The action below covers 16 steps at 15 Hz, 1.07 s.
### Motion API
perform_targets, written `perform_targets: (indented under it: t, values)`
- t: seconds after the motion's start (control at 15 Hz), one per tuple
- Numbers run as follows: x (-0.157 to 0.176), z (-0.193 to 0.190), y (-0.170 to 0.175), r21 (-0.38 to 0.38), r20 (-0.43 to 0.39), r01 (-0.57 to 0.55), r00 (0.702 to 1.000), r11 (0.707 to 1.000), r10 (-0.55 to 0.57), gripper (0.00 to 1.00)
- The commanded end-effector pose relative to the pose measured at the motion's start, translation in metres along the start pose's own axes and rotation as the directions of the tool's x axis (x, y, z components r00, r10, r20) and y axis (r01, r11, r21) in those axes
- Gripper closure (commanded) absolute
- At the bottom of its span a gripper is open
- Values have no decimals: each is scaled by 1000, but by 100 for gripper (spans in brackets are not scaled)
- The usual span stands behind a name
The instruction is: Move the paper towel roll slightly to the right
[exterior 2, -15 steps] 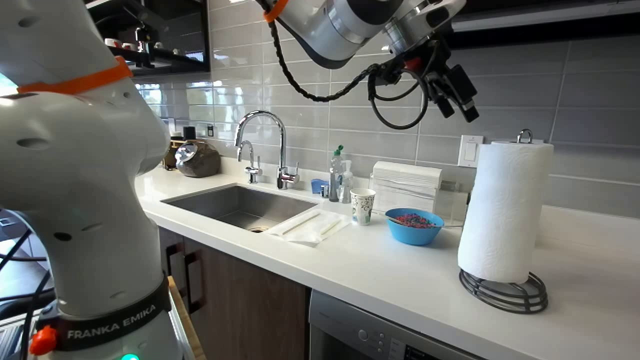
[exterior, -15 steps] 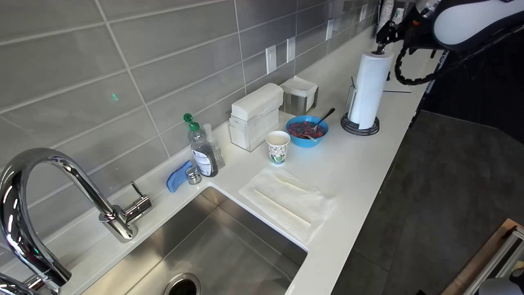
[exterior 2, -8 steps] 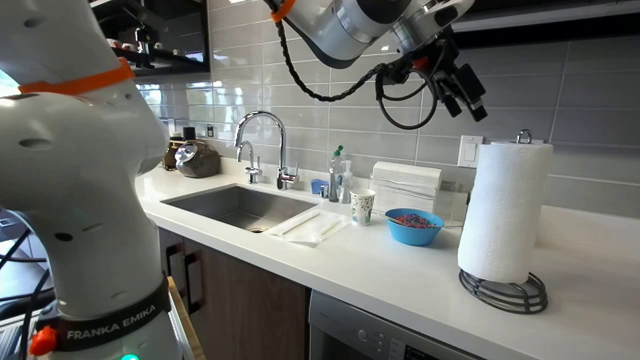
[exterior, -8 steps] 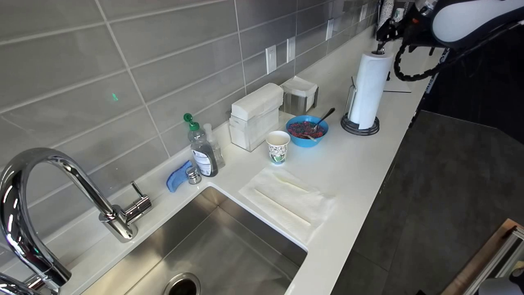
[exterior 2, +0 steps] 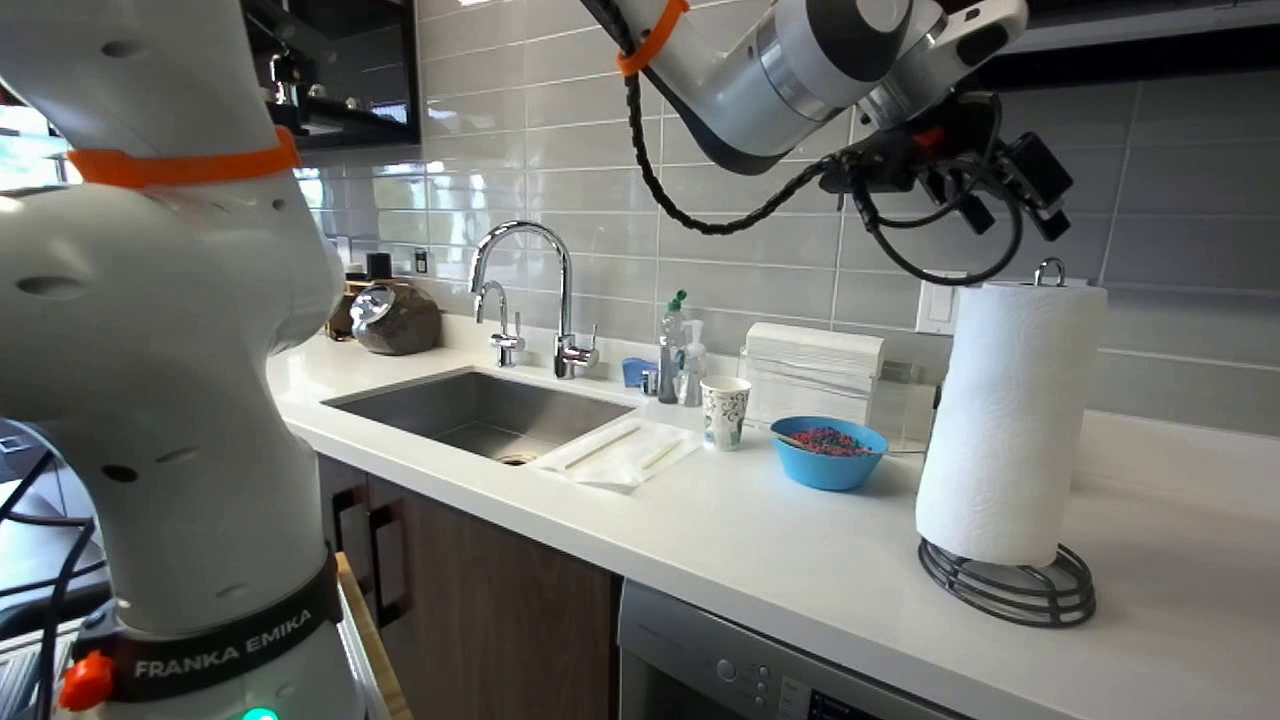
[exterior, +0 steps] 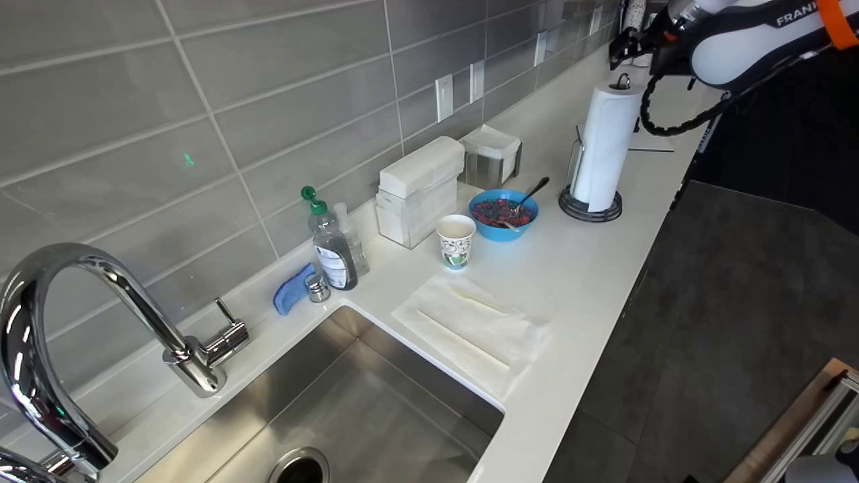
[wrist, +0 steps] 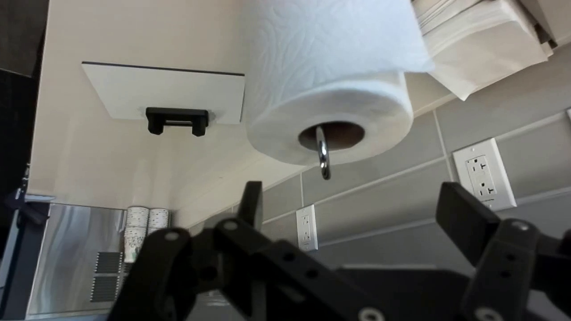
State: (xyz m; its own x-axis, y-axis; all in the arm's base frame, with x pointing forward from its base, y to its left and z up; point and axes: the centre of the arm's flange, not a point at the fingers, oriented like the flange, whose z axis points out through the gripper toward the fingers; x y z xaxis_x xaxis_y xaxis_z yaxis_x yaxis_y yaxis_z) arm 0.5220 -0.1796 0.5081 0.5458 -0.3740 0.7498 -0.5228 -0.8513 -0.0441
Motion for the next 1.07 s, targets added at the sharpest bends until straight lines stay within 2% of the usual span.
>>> perform_targets:
  t: [0.0,0.13,0.27,0.33,0.6,0.8,0.87,1.0]
  values:
    - [9,35,1,-22,-36,20,999,1000,-21,0]
    - [11,44,5,-43,-30,34,999,998,-35,3]
    - [13,49,8,-52,-21,42,999,998,-43,24]
    - [13,51,8,-53,-15,50,999,997,-50,30]
    - [9,57,5,-51,7,66,998,997,-66,63]
    - [7,57,5,-68,16,82,997,994,-81,75]
    - [8,55,5,-70,21,88,996,994,-87,82]
    - [9,51,3,-76,22,100,995,992,-98,85]
